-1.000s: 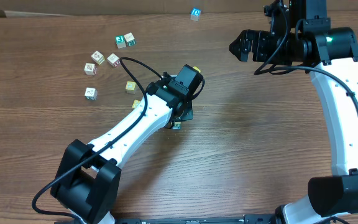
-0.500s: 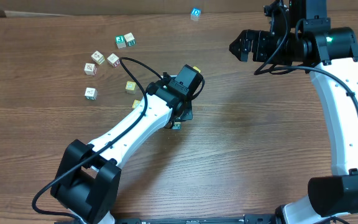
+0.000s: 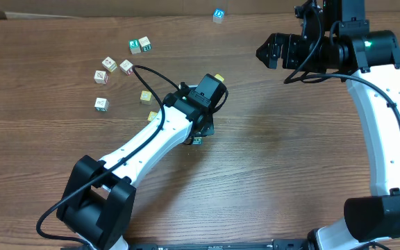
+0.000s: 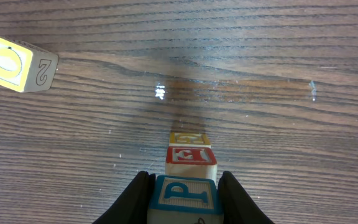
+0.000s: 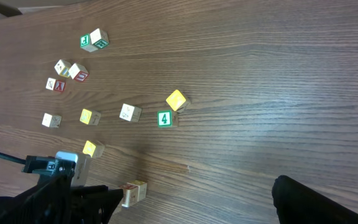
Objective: Form a tower
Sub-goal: 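Align the held blue block directly above the red block with the left gripper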
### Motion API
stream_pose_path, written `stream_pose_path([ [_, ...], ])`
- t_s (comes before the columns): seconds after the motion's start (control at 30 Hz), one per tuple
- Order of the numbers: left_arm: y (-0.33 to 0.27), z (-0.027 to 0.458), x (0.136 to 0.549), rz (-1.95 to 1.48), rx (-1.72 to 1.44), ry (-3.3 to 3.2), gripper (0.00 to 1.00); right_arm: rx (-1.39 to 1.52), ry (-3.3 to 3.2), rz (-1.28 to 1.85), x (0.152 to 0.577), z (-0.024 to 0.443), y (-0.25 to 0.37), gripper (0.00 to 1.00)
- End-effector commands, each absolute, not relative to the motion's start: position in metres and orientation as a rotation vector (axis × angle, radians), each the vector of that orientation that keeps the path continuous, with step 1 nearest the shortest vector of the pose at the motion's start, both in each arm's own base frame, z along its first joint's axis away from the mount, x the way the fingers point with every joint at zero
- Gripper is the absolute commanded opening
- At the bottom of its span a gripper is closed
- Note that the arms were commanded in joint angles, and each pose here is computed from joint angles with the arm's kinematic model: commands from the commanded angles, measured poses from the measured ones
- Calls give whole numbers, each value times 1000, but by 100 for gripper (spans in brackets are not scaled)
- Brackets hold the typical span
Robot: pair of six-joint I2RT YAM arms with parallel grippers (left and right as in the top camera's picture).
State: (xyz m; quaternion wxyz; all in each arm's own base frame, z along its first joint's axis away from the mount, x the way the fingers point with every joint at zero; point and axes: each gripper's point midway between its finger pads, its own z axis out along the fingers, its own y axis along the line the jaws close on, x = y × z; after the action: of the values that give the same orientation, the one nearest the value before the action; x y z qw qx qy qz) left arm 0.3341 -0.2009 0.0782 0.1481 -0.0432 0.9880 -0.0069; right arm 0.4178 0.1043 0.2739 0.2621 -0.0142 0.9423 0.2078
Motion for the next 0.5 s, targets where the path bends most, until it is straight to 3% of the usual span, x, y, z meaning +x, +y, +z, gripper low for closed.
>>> stream_pose_path([
  [0.0,-200,78,334,-2,-147,2829,25,-50,2526,556,418,283,106,100],
  [0.47,-202,78,334,-17,-146,2828,27,-50,2526,556,418,283,106,100],
])
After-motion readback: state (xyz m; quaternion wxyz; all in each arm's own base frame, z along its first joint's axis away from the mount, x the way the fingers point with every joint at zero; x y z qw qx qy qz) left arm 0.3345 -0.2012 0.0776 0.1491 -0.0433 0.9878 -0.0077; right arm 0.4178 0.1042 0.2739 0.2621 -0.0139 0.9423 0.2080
